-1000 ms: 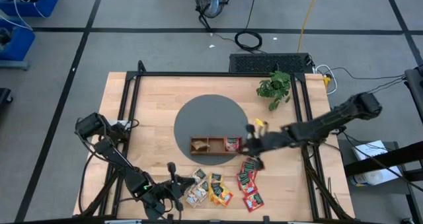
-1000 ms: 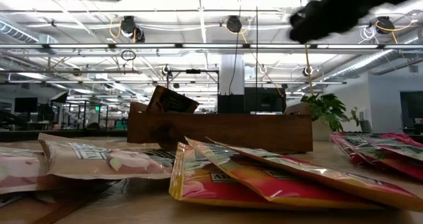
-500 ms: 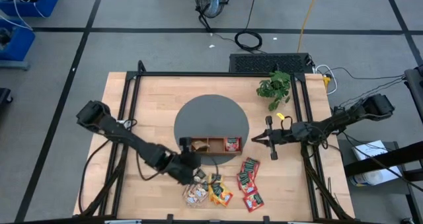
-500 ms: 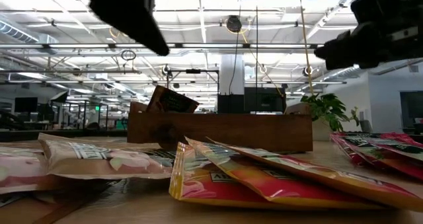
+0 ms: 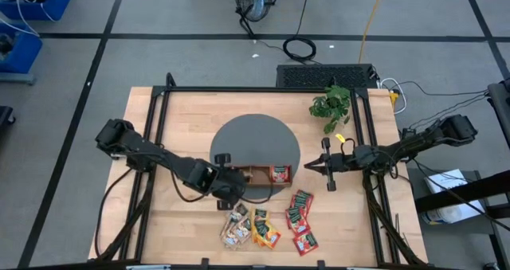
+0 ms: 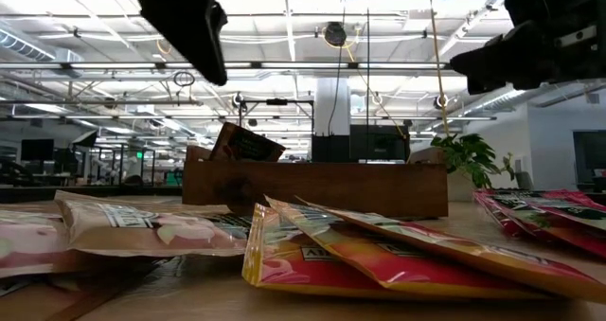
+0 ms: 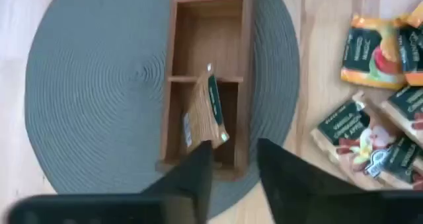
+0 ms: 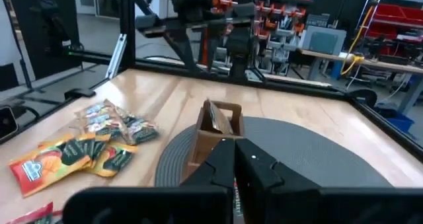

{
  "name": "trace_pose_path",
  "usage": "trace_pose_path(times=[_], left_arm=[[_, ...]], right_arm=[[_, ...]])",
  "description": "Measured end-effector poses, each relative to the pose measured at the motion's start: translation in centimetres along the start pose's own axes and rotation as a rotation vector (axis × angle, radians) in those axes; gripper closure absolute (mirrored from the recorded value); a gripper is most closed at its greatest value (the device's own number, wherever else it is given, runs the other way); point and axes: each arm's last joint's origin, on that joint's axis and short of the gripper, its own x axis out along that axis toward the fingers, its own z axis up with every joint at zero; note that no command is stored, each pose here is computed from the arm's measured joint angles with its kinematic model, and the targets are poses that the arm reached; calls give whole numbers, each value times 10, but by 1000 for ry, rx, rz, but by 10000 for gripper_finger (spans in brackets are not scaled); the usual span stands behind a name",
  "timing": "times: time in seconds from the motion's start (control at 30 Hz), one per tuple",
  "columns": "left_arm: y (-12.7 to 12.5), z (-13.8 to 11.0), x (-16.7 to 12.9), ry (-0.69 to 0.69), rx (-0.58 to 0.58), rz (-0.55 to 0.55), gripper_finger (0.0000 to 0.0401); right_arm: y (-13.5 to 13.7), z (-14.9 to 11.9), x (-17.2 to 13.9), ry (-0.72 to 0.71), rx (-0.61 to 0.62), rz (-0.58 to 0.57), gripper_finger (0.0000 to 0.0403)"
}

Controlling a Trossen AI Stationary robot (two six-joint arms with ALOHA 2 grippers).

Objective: Pick & Place Tea
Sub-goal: Put the brown tea bag into the left section of the wooden organizer

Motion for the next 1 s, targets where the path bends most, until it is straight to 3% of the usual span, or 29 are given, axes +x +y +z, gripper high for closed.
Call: trace_pose_path(times=[0.23, 0.3, 0.47, 0.67, 1.0], left_arm=[[-2, -4, 9, 31, 106, 8, 162], [-4, -5, 14, 38, 153, 10, 144], [-2, 3, 29, 20, 135, 5, 120], [15, 8, 40, 47, 40, -6, 145], [26, 9, 57, 116, 11, -71, 229]], right_arm=[[-3, 1, 0, -14, 4, -26, 402], [-3, 1, 0, -8, 9, -29, 402], [-3, -1, 1, 7, 31, -27, 402], [-3, -3, 1, 32, 27, -24, 402], [-3, -3, 1, 30, 17, -24, 403]])
